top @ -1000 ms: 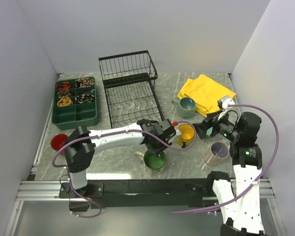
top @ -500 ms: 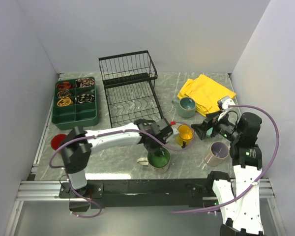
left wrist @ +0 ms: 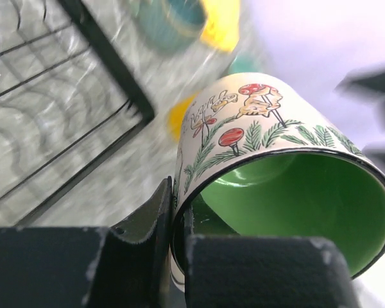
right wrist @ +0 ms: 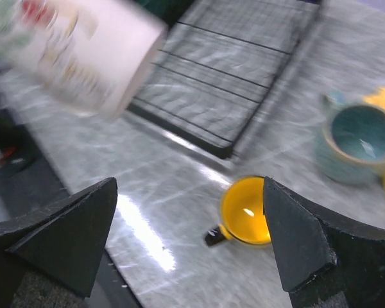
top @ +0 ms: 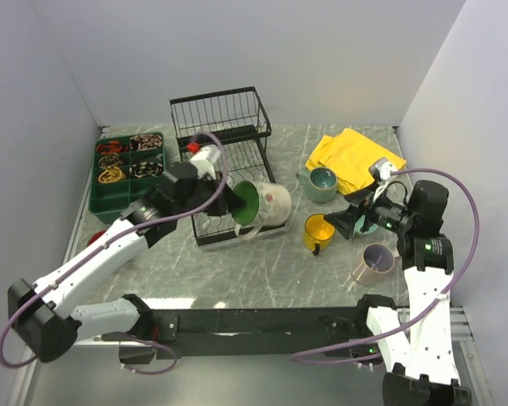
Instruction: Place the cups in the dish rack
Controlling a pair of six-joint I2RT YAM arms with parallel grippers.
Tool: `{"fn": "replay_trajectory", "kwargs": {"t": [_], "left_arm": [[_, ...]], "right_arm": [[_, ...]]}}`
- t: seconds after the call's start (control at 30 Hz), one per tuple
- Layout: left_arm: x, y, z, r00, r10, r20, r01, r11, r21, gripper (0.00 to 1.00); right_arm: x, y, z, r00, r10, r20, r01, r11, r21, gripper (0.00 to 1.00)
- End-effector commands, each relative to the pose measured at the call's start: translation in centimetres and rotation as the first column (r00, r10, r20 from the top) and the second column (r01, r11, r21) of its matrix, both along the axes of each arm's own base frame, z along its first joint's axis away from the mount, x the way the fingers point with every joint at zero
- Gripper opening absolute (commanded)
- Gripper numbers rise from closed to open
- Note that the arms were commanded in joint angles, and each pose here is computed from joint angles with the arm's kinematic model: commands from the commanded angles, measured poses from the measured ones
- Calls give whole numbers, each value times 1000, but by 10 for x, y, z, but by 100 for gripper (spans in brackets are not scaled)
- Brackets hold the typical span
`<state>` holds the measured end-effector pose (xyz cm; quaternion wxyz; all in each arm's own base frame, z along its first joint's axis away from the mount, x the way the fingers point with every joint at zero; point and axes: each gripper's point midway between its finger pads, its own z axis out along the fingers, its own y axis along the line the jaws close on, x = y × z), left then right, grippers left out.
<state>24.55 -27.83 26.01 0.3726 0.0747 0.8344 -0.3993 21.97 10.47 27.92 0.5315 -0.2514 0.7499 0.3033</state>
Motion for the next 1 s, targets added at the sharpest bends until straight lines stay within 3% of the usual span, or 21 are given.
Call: {"fn": "replay_trajectory", "kwargs": {"t": [0.0, 0.03, 0.1, 0.13, 0.17, 0.27, 0.47, 0.7, 0.87, 0.97], "left_arm": [[14, -9, 110, 994, 100, 45, -65, 867, -494, 1], [15, -9, 132, 991, 108, 77, -45, 822, -568, 1], [17, -9, 146, 993, 112, 21, -68, 735, -674, 1], [17, -8, 166, 992, 112, 52, -36, 670, -742, 1], [19, -8, 171, 995, 99, 0, -60, 606, -793, 1], [26, -3, 184, 994, 105, -29, -77, 488, -870, 1], [30, -5, 211, 993, 116, 13, -34, 400, -916, 1], [28, -16, 210, 997, 65, 32, 6, 363, -932, 1], [24, -19, 212, 998, 46, 41, 22, 354, -935, 1], [24, -19, 210, 998, 51, 34, 14, 361, -932, 1]], "right_arm": [[-15, 29, 21, 972, 233, 36, -236, 965, 114, 100], [-21, 40, 22, 957, 289, 34, -291, 948, 128, 100], [-20, 54, 23, 940, 342, 17, -341, 929, 144, 100], [-22, 62, 23, 928, 371, 20, -370, 919, 138, 100], [-28, 76, 24, 910, 414, 10, -411, 901, 137, 100], [-30, 98, 30, 881, 472, -29, -456, 864, 214, 100], [-14, 124, 44, 840, 532, -112, -462, 807, 366, 100], [3, 145, 85, 814, 574, -88, -438, 707, 555, 99], [12, 153, 100, 779, 613, -131, -394, 641, 658, 93], [15, 155, 105, 773, 616, -153, -371, 635, 678, 88]]}}
